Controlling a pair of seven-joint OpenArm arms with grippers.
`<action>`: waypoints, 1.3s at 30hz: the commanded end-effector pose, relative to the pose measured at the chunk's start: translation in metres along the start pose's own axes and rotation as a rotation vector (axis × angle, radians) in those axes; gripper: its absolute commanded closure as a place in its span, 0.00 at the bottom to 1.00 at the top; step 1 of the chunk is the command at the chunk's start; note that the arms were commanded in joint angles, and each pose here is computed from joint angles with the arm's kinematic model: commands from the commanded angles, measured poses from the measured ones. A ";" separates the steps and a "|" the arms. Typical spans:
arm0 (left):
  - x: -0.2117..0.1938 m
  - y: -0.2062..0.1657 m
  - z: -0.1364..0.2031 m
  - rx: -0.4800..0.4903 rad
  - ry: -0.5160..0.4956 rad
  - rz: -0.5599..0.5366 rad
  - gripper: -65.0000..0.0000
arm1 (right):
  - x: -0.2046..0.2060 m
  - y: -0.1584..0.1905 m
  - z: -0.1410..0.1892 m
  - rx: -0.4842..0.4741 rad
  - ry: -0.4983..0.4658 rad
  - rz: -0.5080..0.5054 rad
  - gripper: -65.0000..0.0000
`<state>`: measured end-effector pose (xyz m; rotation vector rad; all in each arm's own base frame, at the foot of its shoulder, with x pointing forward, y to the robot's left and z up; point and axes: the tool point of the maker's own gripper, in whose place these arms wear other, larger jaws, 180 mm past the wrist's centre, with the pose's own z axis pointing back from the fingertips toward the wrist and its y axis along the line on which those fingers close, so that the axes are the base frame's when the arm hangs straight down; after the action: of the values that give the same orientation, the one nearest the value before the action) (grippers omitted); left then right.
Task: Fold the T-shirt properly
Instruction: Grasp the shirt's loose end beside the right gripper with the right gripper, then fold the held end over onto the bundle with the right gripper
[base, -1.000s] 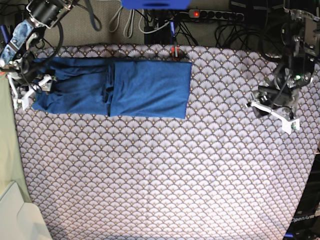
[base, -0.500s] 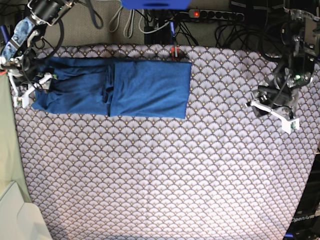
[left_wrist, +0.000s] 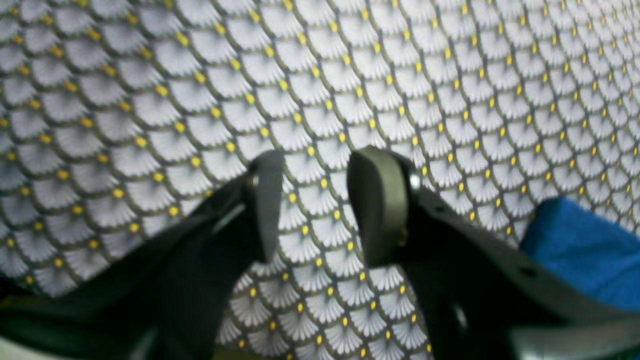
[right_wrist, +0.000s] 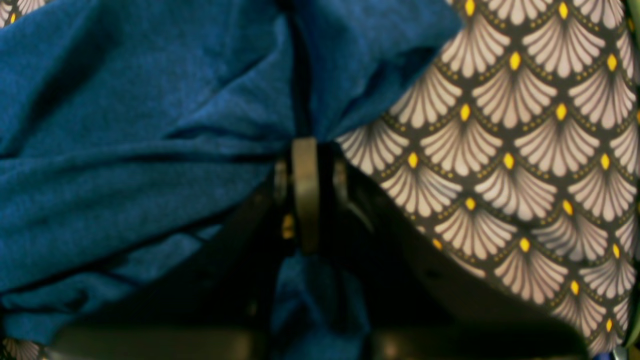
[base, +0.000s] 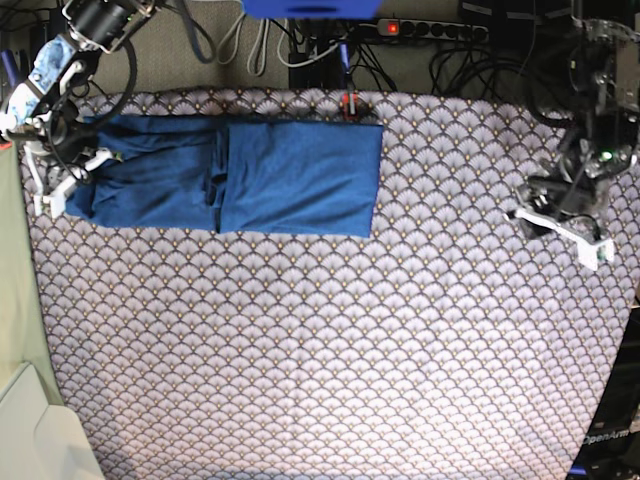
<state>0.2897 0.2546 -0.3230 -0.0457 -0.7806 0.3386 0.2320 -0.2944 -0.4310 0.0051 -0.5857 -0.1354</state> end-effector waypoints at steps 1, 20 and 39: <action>0.018 0.000 0.006 -0.002 -0.056 -0.011 0.61 | -0.010 0.004 0.001 -0.002 0.055 0.013 1.00; 0.038 0.072 0.038 0.153 -0.125 0.100 0.61 | 0.055 0.091 0.044 0.056 -0.174 0.182 1.00; 0.074 0.151 0.095 0.290 -0.267 0.032 0.61 | 0.086 0.159 0.065 0.157 -0.308 0.255 1.00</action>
<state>0.2263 0.4079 -0.2449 0.2331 -0.9499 0.5147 0.2813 -0.1485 -0.3335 0.0543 -0.8519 0.1590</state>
